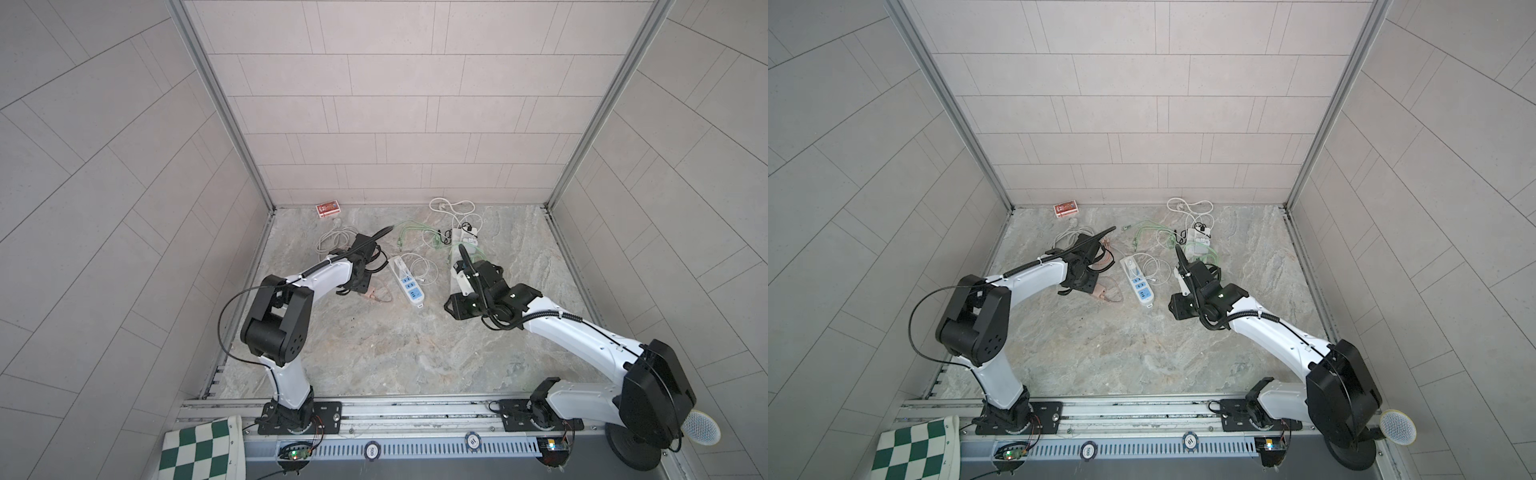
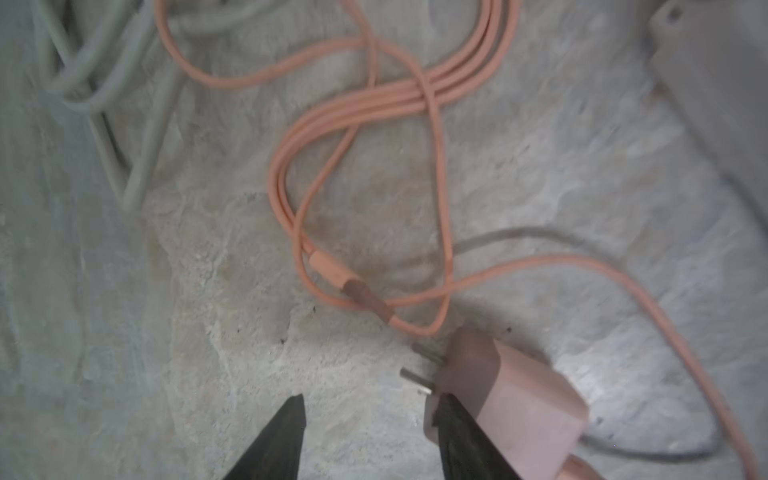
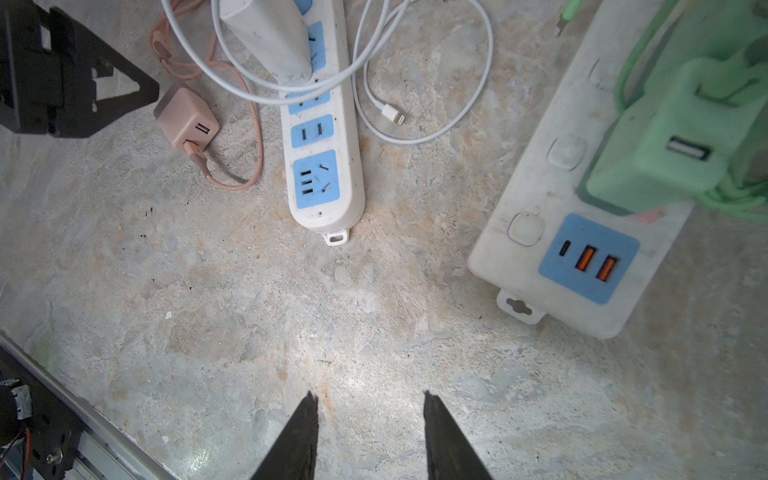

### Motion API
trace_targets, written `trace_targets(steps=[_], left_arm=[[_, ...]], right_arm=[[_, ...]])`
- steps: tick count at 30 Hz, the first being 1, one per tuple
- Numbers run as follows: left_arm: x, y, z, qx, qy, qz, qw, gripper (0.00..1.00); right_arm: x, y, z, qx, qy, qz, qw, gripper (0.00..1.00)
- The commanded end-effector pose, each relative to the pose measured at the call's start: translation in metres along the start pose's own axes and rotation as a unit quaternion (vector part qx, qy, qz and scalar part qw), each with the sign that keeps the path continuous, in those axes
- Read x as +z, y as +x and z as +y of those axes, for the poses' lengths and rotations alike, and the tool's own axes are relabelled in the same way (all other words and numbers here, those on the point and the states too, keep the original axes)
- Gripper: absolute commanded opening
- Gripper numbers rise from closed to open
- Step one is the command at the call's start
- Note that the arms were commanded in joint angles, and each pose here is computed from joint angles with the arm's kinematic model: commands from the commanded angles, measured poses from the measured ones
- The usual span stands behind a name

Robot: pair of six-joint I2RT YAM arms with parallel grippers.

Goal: Insert the plug
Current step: 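Open and raise the right gripper while the left lowers onto the pink charger, then close the left gripper on the pink charger's body and lift it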

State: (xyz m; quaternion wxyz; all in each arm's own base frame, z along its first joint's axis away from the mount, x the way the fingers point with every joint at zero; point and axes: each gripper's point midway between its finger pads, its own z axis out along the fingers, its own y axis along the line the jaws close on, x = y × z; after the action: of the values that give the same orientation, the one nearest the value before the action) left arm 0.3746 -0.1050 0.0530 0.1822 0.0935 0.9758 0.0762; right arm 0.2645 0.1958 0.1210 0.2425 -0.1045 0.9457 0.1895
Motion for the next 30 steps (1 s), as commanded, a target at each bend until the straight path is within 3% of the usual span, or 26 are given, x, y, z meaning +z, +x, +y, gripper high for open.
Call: trace_targets(steps=[1, 10, 13, 25, 30], left_arm=[[0.011, 0.01, 0.002, 0.01, -0.007, 0.029, 0.999, 0.57], [0.008, 0.008, 0.017, 0.002, -0.045, 0.019, 0.999, 0.56], [0.012, 0.013, 0.012, 0.005, -0.032, 0.032, 0.999, 0.55], [0.005, 0.045, -0.031, 0.001, 0.047, 0.045, 0.998, 0.51], [-0.01, 0.062, -0.061, 0.042, 0.071, 0.041, 0.996, 0.51]], right_arm=[[-0.003, 0.005, 0.0, -0.005, -0.001, 0.001, 1.0, 0.42], [-0.002, 0.006, 0.001, -0.008, -0.004, 0.003, 1.0, 0.42], [-0.001, 0.006, 0.0, -0.008, -0.003, 0.003, 1.0, 0.42], [0.004, 0.012, -0.001, -0.009, -0.007, 0.015, 1.0, 0.42], [0.004, 0.014, -0.006, -0.005, 0.0, 0.016, 1.0, 0.42]])
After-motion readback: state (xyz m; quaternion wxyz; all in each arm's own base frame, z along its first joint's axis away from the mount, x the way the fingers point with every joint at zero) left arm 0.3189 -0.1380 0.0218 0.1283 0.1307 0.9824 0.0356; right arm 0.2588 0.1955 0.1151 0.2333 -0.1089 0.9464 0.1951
